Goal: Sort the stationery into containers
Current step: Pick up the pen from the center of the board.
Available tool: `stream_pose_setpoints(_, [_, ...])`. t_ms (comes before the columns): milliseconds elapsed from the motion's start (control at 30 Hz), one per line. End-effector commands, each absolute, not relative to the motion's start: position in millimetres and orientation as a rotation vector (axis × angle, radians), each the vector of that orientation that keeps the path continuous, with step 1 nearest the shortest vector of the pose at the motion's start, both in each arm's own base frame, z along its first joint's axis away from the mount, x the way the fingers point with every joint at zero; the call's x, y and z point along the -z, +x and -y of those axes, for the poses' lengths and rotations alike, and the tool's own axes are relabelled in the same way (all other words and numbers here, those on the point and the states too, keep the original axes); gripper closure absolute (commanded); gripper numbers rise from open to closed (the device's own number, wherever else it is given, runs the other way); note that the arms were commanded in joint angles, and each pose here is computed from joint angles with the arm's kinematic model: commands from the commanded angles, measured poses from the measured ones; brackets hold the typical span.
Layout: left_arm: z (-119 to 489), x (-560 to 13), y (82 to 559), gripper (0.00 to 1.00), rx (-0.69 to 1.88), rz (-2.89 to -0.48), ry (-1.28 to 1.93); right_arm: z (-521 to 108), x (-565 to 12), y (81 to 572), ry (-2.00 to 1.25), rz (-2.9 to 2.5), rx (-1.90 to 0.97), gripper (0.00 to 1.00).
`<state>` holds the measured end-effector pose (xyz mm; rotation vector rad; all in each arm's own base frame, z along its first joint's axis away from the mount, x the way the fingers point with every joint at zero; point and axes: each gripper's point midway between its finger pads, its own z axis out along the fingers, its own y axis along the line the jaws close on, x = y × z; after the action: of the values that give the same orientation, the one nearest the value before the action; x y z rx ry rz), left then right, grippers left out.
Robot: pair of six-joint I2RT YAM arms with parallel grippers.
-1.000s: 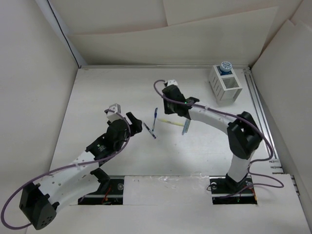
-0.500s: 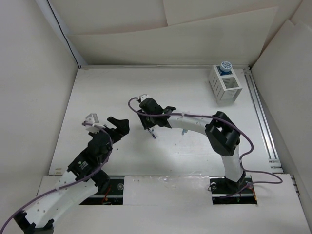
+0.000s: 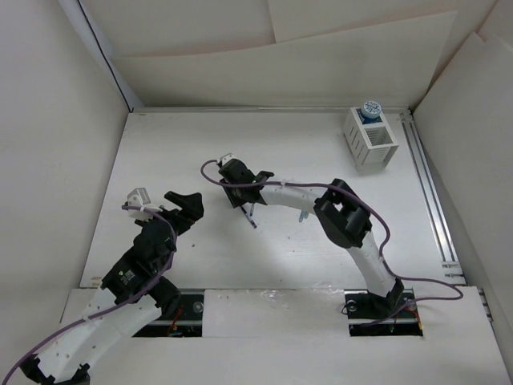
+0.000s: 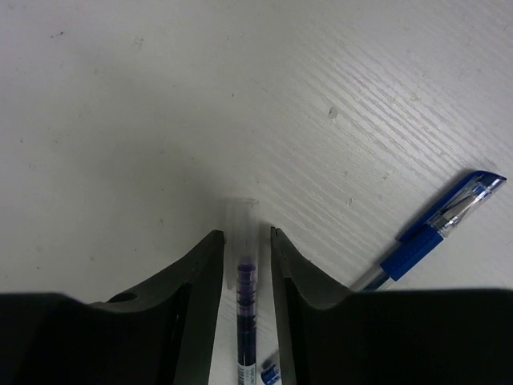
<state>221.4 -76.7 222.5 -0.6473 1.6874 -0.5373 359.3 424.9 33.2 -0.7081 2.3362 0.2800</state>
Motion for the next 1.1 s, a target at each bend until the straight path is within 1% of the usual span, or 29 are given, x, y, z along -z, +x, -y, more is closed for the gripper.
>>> stream_pose_setpoints(0, [69.0, -241.0, 221.0, 0.00, 0.546, -1.632, -0.684, -429.9, -50.8, 372.8, -0.685, -2.293, -0.264, 0.65])
stream_pose_setpoints(200, [69.4, -243.0, 221.5, 0.00, 0.553, -1.625, -0.686, -427.9, -39.5, 366.5, -0.698, -2.326, -0.270, 0.79])
stream_pose_setpoints(333, [70.2, -241.2, 222.4, 0.00, 0.546, -1.632, -0.684, -427.4, -41.9, 366.1, -0.695, -2.320, -0.275, 0.80])
stream_pose_setpoints(367, [70.2, -241.2, 222.4, 0.00, 0.546, -1.632, -0.684, -427.4, -41.9, 366.1, -0.695, -2.320, -0.275, 0.82])
stream_pose_setpoints(400, [70.0, -245.3, 222.1, 0.00, 0.553, -1.625, -0.686, -427.4, -41.9, 366.1, -0.695, -2.320, -0.275, 0.89])
stream_pose_setpoints(467, [69.7, -245.1, 222.1, 0.00, 0.547, -1.627, -0.678, -427.7, -41.9, 365.9, -0.684, -2.324, -0.279, 0.91])
stream_pose_setpoints(500, [69.7, -245.1, 222.1, 0.00, 0.547, -1.627, -0.678, -430.5, -51.5, 364.7, -0.686, -2.313, -0.307, 0.95])
stream_pose_setpoints(600, [71.3, -244.9, 221.8, 0.00, 0.554, -1.632, -0.673, -438.8, -72.3, 361.4, -0.680, -2.288, -0.386, 0.95])
stream_pose_setpoints(767, [73.0, -250.8, 221.6, 0.00, 0.575, -1.621, -0.671, -442.8, -156.0, 365.0, -0.620, -2.163, -0.511, 0.95])
stream_pose_setpoints(833, [75.3, -248.3, 222.4, 0.00, 0.568, -1.637, -0.655, -429.9, -185.3, 379.2, -0.566, -2.117, -0.535, 0.95])
stream_pose_setpoints(867, [76.7, -249.2, 224.0, 0.00, 0.570, -1.634, -0.656, -421.5, -214.9, 381.8, -0.523, -2.075, -0.562, 0.95])
stream_pose_setpoints(933, [83.9, -246.6, 225.8, 0.00, 0.587, -1.651, -0.630, -394.3, -243.9, 399.9, -0.450, -2.032, -0.565, 0.95])
stream_pose_setpoints(967, [88.6, -245.9, 227.9, 0.00, 0.596, -1.660, -0.621, -378.4, -273.4, 400.3, -0.418, -1.985, -0.586, 0.95])
stream_pose_setpoints(1000, [94.5, -245.4, 230.8, 0.00, 0.611, -1.661, -0.601, -363.8, -289.3, 406.2, -0.372, -1.956, -0.590, 0.95])
stream_pose_setpoints(1033, [106.6, -239.0, 234.3, 0.00, 0.632, -1.692, -0.562, -324.8, -317.6, 418.9, -0.285, -1.904, -0.561, 0.95])
stream_pose_setpoints(1067, [111.6, -234.1, 235.1, 0.00, 0.634, -1.719, -0.547, -304.3, -331.8, 424.9, -0.231, -1.875, -0.555, 0.95])
